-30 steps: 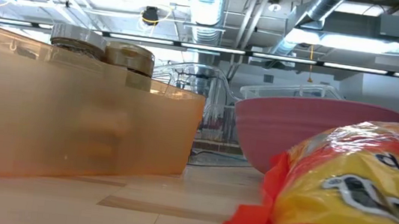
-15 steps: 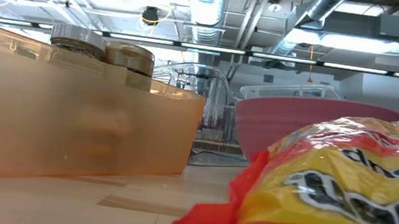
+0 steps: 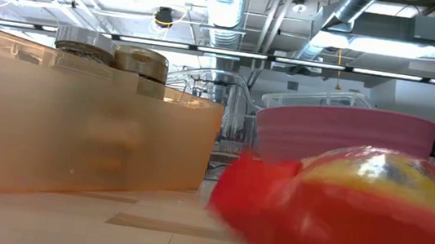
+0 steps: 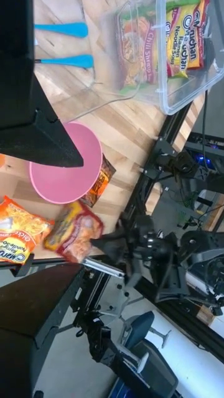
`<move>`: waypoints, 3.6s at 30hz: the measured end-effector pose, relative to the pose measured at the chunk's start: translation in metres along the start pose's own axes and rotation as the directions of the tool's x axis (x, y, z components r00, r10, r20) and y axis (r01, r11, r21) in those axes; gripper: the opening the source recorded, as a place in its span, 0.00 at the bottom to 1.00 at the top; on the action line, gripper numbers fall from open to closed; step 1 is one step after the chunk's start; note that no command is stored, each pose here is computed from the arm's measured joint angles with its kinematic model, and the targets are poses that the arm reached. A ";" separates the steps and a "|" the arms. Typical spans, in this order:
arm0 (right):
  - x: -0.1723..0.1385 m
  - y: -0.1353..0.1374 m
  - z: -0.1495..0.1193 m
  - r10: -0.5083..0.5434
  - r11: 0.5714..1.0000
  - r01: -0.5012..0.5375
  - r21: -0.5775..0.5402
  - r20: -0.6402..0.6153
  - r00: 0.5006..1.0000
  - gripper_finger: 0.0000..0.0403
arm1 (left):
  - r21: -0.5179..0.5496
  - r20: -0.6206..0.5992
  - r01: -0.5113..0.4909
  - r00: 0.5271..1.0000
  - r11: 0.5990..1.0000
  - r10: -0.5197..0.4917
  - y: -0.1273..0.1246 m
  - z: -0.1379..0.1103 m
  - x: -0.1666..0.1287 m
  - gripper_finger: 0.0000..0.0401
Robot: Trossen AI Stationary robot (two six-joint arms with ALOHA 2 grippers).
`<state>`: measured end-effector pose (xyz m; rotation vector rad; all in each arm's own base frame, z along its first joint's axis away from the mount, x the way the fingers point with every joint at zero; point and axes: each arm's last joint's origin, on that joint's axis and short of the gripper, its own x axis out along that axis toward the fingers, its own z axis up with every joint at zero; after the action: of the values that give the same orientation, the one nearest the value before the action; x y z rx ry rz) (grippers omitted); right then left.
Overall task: Pick & Place Food Item
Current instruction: Put the red noodle pack into the transparent container
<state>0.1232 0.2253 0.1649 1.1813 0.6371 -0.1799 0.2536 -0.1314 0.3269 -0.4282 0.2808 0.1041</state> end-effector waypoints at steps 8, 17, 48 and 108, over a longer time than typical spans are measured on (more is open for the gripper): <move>-0.030 0.007 0.027 0.006 1.000 -0.004 -0.028 0.092 0.996 0.00 | 0.000 0.005 -0.006 1.000 1.000 0.006 0.000 0.000 0.000 0.65; -0.038 0.025 0.047 0.106 0.993 -0.097 -0.061 0.165 0.981 0.00 | 0.000 0.018 -0.025 1.000 1.000 0.025 0.001 0.001 0.000 0.65; -0.056 0.121 0.120 0.568 0.692 0.015 -0.722 0.557 0.606 0.00 | -0.747 0.471 0.492 0.866 0.448 -0.167 -0.031 -0.049 0.102 0.65; -0.040 0.125 0.164 0.653 0.497 0.231 -0.837 0.535 0.536 0.00 | -0.680 0.647 0.579 0.763 0.450 -0.004 -0.005 0.001 0.124 0.18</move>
<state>0.2077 0.1184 0.3244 0.0606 -0.3639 -0.1175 0.3732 -0.1301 0.2940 -1.4477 -0.5207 -0.0104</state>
